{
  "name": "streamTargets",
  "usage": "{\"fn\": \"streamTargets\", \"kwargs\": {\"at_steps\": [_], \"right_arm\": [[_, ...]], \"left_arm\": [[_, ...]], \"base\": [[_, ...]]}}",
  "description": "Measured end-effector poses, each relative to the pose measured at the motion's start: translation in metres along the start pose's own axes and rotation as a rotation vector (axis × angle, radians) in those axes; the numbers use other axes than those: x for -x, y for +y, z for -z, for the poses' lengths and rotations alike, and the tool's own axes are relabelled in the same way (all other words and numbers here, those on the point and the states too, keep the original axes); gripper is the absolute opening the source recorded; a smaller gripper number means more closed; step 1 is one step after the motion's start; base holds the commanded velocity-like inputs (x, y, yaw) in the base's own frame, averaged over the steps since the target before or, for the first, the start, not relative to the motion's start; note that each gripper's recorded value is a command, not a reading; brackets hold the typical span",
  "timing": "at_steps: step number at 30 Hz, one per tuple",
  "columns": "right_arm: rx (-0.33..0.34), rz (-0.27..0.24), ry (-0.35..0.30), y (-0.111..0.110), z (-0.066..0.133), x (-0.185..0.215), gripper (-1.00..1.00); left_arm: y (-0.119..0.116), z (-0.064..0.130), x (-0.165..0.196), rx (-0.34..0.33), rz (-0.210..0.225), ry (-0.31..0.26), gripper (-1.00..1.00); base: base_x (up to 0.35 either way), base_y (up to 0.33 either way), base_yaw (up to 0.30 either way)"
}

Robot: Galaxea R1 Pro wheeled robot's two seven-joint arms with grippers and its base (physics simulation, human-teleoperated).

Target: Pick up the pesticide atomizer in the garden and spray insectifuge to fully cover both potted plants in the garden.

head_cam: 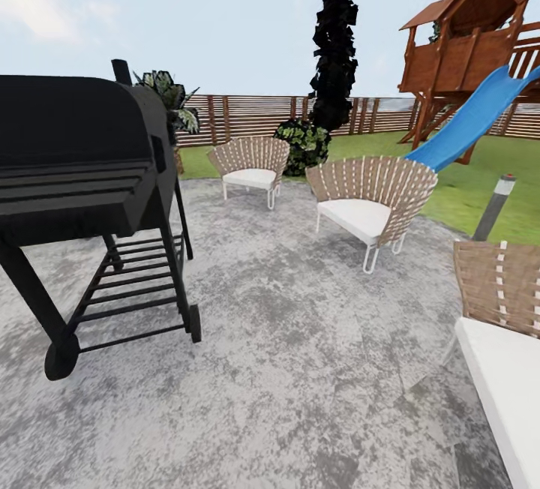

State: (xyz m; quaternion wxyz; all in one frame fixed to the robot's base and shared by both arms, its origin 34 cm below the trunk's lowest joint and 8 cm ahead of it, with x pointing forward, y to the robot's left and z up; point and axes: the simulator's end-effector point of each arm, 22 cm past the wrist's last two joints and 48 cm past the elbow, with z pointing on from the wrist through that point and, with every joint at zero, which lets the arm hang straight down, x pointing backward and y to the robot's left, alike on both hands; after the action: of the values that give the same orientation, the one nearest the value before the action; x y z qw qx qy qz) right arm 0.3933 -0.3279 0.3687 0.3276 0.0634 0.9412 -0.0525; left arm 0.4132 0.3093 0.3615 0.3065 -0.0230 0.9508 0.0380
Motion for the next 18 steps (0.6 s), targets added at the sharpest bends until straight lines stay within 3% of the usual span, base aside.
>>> {"fn": "streamTargets", "kwargs": {"at_steps": [18], "right_arm": [[0.001,0.000,0.000,0.0003,0.0000,0.0001,1.00]], "left_arm": [[-0.0002,0.0000,-0.0004,0.000,-0.001,0.001,1.00]], "base": [[0.327,-0.149,0.000]]}}
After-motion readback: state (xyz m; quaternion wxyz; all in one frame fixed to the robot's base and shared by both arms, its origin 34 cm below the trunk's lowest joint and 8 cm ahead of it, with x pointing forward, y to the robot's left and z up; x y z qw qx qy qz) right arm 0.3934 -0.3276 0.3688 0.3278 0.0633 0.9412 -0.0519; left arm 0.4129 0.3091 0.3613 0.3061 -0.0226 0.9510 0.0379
